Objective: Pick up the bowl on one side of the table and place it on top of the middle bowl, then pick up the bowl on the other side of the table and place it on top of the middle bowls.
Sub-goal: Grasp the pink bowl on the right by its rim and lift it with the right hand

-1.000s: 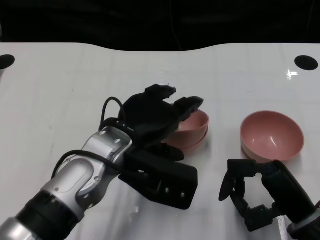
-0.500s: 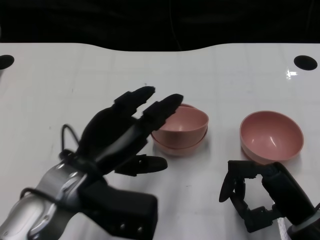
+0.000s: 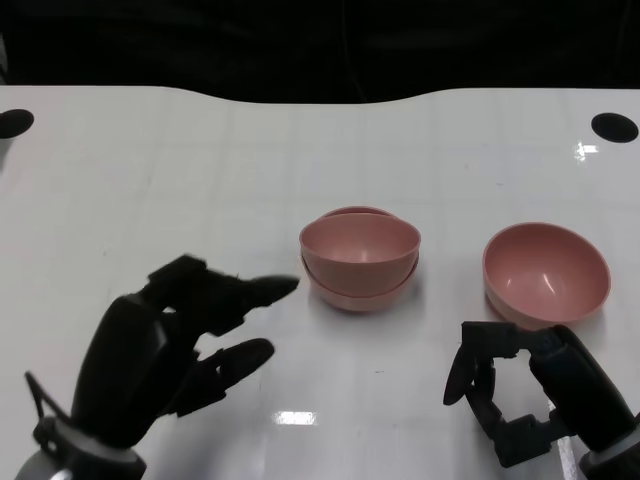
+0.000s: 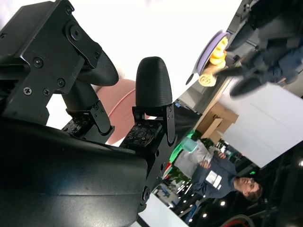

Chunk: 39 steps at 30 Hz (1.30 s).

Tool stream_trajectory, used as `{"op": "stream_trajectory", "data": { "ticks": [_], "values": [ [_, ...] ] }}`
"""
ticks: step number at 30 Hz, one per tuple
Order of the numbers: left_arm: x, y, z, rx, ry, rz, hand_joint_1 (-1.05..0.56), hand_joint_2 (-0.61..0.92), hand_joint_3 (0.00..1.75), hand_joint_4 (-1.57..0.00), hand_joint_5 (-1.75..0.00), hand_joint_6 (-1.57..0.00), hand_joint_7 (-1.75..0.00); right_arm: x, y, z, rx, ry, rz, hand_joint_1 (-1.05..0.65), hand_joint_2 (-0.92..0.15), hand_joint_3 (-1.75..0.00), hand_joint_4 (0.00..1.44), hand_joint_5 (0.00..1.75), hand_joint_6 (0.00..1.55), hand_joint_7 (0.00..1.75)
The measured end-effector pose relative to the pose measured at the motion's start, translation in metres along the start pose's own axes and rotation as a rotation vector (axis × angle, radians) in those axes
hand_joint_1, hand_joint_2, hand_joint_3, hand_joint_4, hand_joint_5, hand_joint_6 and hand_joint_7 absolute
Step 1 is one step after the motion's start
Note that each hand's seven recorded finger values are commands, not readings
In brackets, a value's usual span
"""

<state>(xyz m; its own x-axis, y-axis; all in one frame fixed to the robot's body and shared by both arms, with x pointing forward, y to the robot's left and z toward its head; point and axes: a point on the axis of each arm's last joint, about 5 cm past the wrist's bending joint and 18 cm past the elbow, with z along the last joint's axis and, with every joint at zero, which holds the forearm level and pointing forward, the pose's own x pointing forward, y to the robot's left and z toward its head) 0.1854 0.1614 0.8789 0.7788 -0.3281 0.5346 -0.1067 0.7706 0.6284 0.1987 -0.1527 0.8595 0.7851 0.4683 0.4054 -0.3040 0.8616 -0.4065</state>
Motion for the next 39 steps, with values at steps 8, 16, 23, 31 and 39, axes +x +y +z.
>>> {"op": "stream_trajectory", "data": {
  "ticks": [8,16,23,31,39],
  "values": [
    [-0.024,-0.003,0.004,-0.108,0.073,0.077,0.00,0.32,1.49,-0.93,-1.63,-0.96,-1.18,-0.002,-0.003,0.000,0.005,0.004,-0.009,0.09,-0.13,-1.65,0.87,1.75,0.86,1.31],
    [-0.039,-0.008,0.003,-0.173,0.132,0.093,0.04,0.28,1.50,-0.90,-1.65,-0.87,-1.44,-0.005,-0.008,0.000,-0.003,0.007,-0.004,0.09,-0.16,-1.57,0.87,1.71,0.86,1.27],
    [-0.045,-0.013,0.001,-0.199,0.161,0.095,0.04,0.28,1.53,-0.87,-1.64,-0.84,-1.45,-0.007,-0.014,0.001,-0.061,-0.020,-0.014,0.00,-0.43,-1.04,0.68,1.32,0.69,0.90],
    [-0.048,-0.013,-0.001,-0.214,0.155,0.109,0.04,0.29,1.51,-0.86,-1.67,-0.84,-1.45,0.000,-0.027,0.011,-0.198,-0.025,-0.054,-0.20,-0.73,-0.47,0.36,1.05,0.46,0.61],
    [-0.048,-0.014,0.000,-0.208,0.153,0.108,0.04,0.29,1.50,-0.86,-1.68,-0.85,-1.46,0.003,-0.039,0.025,-0.374,0.032,-0.097,-0.34,-0.88,-0.01,0.36,0.78,0.45,0.33]
  ]
}}
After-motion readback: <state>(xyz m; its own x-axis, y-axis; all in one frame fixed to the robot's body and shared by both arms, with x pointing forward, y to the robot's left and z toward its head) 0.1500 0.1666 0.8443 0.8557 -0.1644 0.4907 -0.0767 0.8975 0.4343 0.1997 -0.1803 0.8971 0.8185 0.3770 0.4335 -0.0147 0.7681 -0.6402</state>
